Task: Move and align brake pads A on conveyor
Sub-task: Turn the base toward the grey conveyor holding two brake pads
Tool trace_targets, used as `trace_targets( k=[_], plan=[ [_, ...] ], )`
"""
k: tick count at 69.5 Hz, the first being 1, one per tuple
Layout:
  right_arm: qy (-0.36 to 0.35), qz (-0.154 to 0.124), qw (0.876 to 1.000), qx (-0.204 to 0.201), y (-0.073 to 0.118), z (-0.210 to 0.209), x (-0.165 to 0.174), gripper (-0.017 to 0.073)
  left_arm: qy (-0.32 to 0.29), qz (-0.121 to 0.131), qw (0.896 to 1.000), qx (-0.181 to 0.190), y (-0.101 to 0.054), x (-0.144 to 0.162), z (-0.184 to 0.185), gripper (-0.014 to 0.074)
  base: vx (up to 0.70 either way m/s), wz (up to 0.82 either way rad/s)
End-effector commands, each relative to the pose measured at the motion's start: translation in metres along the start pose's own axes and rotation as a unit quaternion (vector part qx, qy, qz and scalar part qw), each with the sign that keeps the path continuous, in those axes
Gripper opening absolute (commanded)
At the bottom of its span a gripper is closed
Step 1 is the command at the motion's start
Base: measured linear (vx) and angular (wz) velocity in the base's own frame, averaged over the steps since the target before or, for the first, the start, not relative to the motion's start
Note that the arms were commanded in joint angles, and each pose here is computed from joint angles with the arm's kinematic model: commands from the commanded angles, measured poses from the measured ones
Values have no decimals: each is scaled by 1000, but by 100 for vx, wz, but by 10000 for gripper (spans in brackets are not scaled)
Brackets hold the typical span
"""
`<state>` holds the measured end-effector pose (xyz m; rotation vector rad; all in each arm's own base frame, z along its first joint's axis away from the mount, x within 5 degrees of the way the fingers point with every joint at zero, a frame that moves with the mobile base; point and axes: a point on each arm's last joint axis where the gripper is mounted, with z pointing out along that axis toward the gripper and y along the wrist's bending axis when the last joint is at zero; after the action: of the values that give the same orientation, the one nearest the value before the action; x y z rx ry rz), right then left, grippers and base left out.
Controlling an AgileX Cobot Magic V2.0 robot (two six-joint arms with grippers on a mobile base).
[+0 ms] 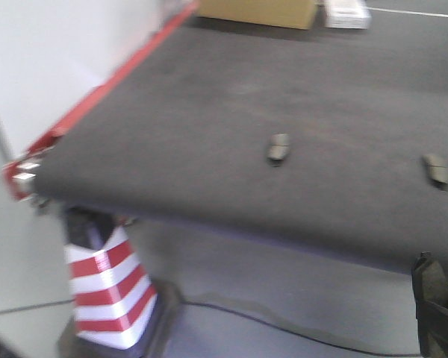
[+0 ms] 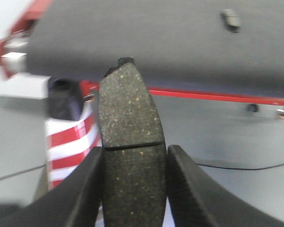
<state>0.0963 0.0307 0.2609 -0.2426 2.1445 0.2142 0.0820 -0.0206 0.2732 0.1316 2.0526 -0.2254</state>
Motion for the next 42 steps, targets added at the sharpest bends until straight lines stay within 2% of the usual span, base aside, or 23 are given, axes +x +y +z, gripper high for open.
trace_targets(
  k=[1,23,42],
  plan=[
    [-54,-6,999,-4,1,-5,-16,99,-55,-1,998,12,-3,-16,-4,209,19,-73],
    [-54,-6,999,-4,1,-5,-16,99,-55,-1,998,12,-3,-16,-4,209,20,-62],
    [-54,-6,999,-4,1,-5,-16,99,-55,-1,998,12,-3,-16,-4,209,20,-41]
  ],
)
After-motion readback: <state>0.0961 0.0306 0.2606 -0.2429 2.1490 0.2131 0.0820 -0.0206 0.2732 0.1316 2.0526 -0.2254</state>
